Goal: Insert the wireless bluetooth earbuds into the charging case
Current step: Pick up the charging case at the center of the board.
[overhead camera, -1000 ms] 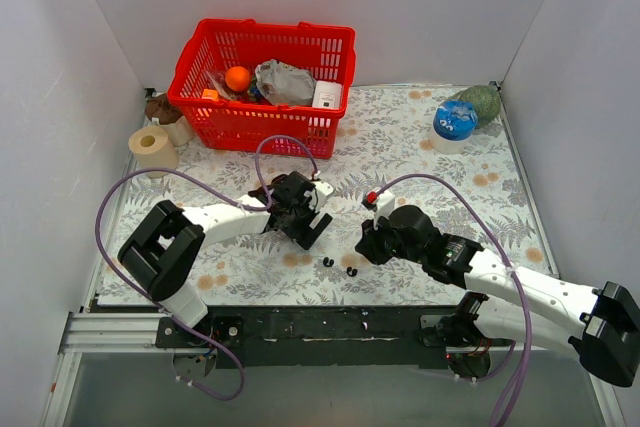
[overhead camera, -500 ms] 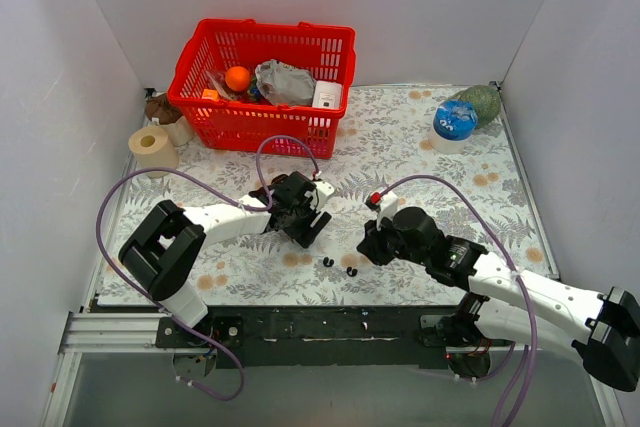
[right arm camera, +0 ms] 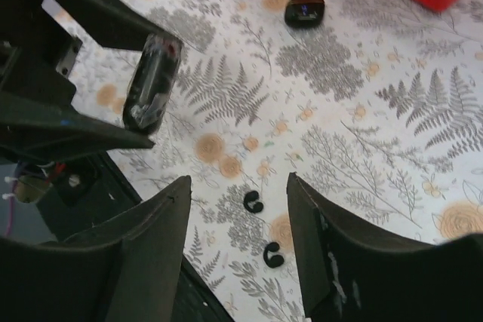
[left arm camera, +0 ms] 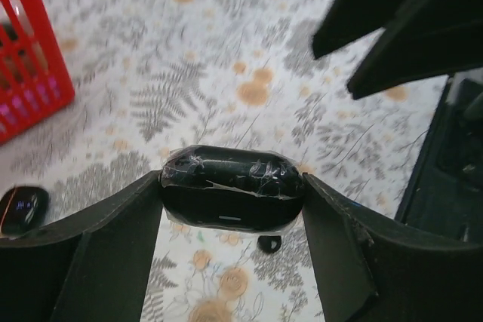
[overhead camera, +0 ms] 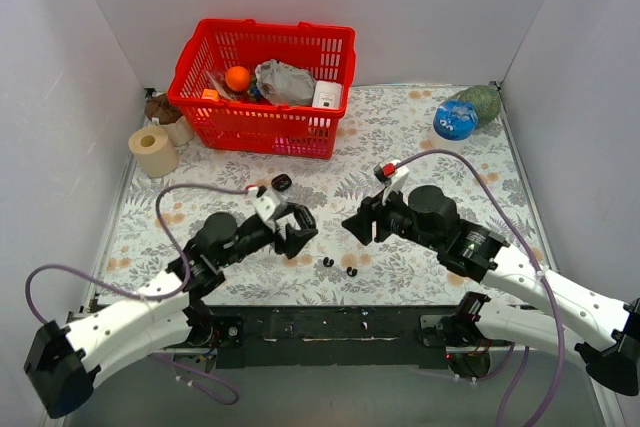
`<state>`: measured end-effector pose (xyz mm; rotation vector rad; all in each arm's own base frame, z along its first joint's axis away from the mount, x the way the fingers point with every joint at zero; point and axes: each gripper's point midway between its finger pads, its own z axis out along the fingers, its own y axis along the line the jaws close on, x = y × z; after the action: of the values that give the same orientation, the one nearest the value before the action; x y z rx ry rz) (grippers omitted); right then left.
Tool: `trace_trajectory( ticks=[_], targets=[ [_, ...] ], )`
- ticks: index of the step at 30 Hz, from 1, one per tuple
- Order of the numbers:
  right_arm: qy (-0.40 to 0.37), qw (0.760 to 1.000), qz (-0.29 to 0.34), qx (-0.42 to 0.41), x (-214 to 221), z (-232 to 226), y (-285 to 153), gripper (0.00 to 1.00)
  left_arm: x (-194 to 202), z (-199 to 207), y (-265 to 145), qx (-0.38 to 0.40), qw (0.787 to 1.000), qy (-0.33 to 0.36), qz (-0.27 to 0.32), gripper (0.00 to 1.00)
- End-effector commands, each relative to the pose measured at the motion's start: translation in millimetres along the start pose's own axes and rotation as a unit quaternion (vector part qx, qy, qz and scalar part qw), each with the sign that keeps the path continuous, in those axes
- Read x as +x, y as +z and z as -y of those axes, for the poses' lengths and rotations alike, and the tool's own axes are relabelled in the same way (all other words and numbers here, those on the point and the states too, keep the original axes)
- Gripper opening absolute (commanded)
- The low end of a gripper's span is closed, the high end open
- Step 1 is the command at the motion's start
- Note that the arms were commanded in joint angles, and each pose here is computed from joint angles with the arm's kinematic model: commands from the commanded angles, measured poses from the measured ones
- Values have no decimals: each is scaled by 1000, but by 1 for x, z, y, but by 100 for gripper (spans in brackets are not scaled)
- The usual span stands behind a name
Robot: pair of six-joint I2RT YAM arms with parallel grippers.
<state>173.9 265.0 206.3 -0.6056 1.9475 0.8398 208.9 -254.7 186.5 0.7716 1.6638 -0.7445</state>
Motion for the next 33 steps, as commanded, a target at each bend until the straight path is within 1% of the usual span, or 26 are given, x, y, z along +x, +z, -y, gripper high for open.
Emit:
trace_trajectory(
  ticks=[1, 2, 3, 4, 5, 6, 8, 11, 15, 19, 20, 21, 23, 29, 33],
  targets=[
    [-10, 995, 70, -67, -70, -39, -19, 66, -35, 34, -28, 84, 982, 34, 166, 0],
    [-17, 995, 59, -76, -71, -44, -20, 69, -42, 34, -32, 82, 978, 40, 186, 0],
    [-20, 995, 56, -84, -75, -48, -21, 77, -45, 34, -35, 79, 977, 37, 192, 0],
    [-24, 993, 66, -98, -93, -58, -27, 82, -46, 33, -36, 75, 977, 34, 195, 0],
    [-22, 994, 37, -103, -85, -61, -22, 85, -46, 32, -36, 73, 977, 34, 197, 0],
    [-20, 994, 28, -108, -87, -64, -21, 89, -48, 32, -37, 72, 976, 39, 202, 0],
    [-19, 992, 13, -123, -95, -74, -16, 92, -57, 32, -39, 67, 973, 43, 218, 0],
    [-12, 992, -7, -123, -94, -77, -8, 94, -68, 32, -39, 65, 970, 57, 226, 0],
    [-3, 992, -28, -125, -91, -79, 4, 95, -76, 37, -38, 72, 970, 72, 221, 0],
    [-4, 989, -34, -140, -94, -92, 12, 94, -75, 38, -38, 71, 972, 81, 209, 0],
    [-5, 989, -49, -138, -88, -92, 19, 94, -76, 38, -39, 71, 971, 82, 211, 0],
    [-7, 989, -49, -140, -92, -95, 20, 94, -76, 39, -40, 73, 971, 83, 212, 0],
    [-6, 988, -67, -139, -84, -97, 27, 93, -77, 39, -41, 72, 970, 84, 215, 0],
    [-2, 991, -70, -118, -82, -91, 33, 91, -79, 41, -44, 73, 970, 88, 216, 0],
    [0, 991, -83, -104, -76, -86, 35, 89, -84, 41, -47, 71, 968, 91, 223, 0]
  ],
)
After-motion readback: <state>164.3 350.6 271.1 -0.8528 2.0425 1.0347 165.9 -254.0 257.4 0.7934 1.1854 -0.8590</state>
